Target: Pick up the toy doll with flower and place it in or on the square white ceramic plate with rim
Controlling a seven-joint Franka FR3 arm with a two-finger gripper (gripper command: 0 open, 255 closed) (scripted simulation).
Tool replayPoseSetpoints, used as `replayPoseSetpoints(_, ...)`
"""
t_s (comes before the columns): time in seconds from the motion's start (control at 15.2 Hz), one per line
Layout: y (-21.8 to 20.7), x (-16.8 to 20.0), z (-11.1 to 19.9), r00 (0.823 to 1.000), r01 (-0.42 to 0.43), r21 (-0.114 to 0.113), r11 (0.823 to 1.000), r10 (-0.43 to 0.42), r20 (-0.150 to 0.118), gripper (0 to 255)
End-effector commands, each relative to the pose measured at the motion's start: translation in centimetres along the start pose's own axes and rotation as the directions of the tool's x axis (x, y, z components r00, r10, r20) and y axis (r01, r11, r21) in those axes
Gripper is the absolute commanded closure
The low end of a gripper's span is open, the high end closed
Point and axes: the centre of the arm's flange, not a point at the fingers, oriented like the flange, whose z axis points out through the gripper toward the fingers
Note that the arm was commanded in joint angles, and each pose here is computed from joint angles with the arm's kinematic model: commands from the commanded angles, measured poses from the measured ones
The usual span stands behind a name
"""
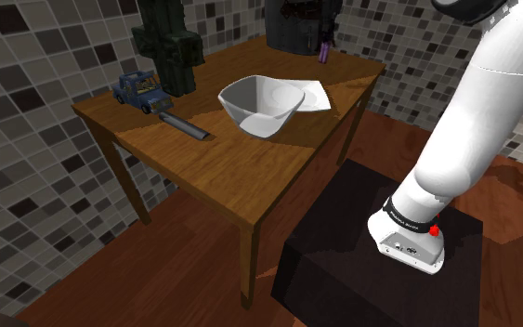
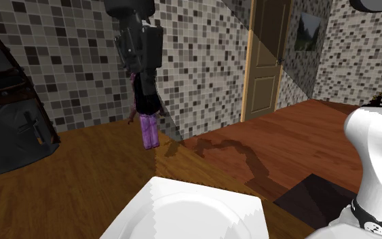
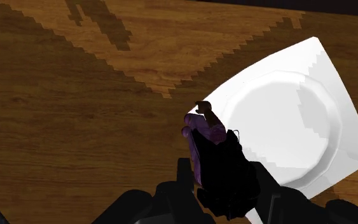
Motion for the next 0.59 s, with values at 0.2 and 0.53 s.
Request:
replayPoseSetpoints(0.2,-6.4,0.8,-1.9,1.000,-0.001,0.000,1.000,0.001,0.000,255)
replayPoseSetpoints(0.53,-12.7,1.6,-3.7,1.000,-0.001,0.000,1.000,0.001,0.000,255)
